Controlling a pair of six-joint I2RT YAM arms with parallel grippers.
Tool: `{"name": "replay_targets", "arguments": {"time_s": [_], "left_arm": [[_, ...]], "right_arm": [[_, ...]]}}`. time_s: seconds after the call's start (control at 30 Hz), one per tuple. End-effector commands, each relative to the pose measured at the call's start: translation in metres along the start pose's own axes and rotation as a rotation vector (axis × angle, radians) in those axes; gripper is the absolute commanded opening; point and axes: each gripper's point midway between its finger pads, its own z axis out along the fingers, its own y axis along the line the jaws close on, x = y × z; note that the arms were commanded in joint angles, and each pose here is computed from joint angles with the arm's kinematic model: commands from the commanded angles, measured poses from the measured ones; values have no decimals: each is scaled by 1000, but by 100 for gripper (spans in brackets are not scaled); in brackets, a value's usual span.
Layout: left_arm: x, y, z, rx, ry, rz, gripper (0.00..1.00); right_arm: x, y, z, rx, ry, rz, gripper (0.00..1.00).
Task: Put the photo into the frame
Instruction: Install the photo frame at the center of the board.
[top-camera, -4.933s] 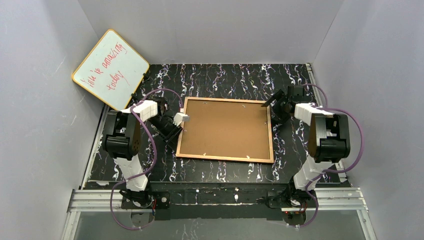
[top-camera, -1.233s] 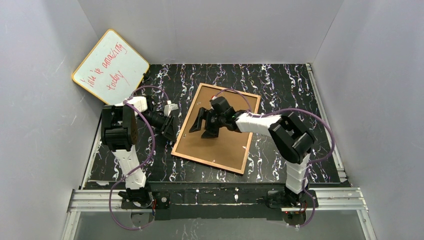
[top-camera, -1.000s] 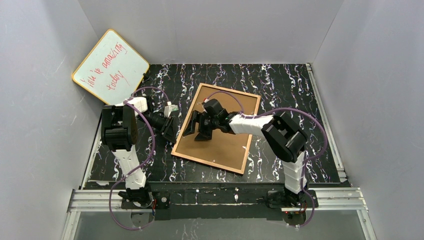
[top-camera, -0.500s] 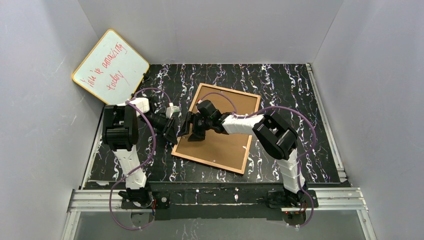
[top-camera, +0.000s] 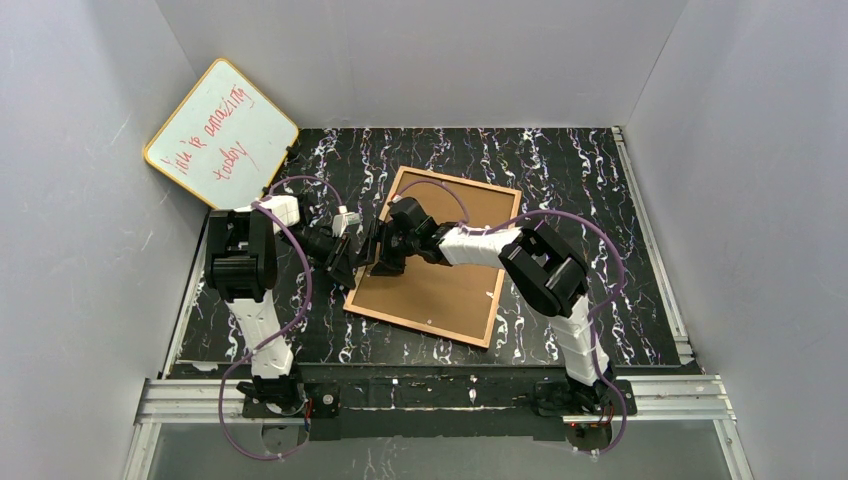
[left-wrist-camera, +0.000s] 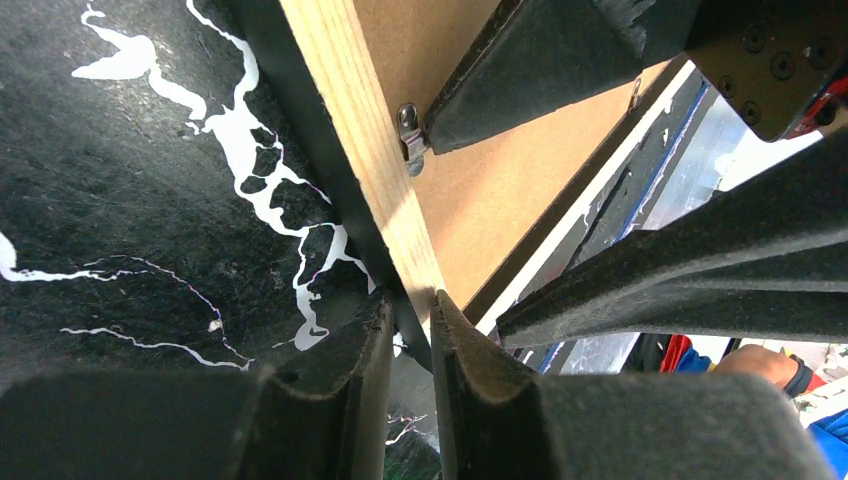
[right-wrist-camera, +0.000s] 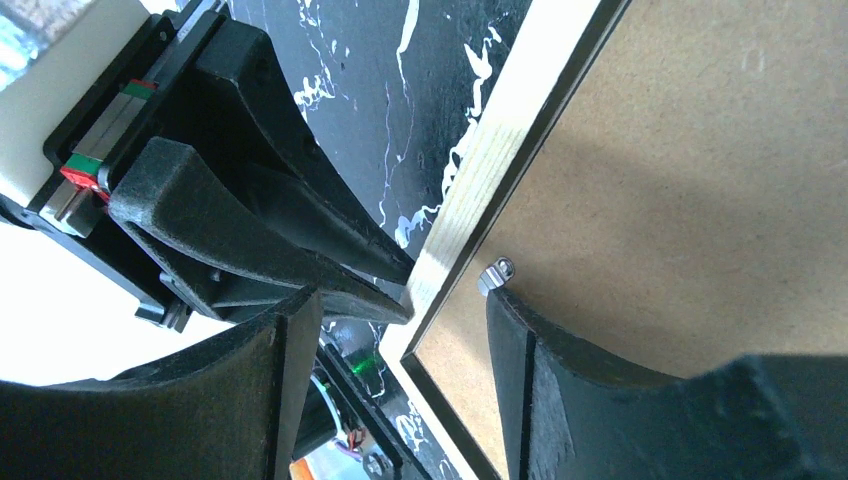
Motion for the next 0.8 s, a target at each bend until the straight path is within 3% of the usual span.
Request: {"name": "replay_targets", "arguments": {"time_s": [0.0,0.37,0.77], "left_arm": [[10,0,10,14,31,4,17],[10,1,11,16,33,5,16],[10,-1,9,16,34,10,15]], "right_arm": [[-14,-3,8,24,-64,-48,68],[-19,-5,15,23,-74,-47,62],[-20,11,1,-23,-99,-26,65]]}}
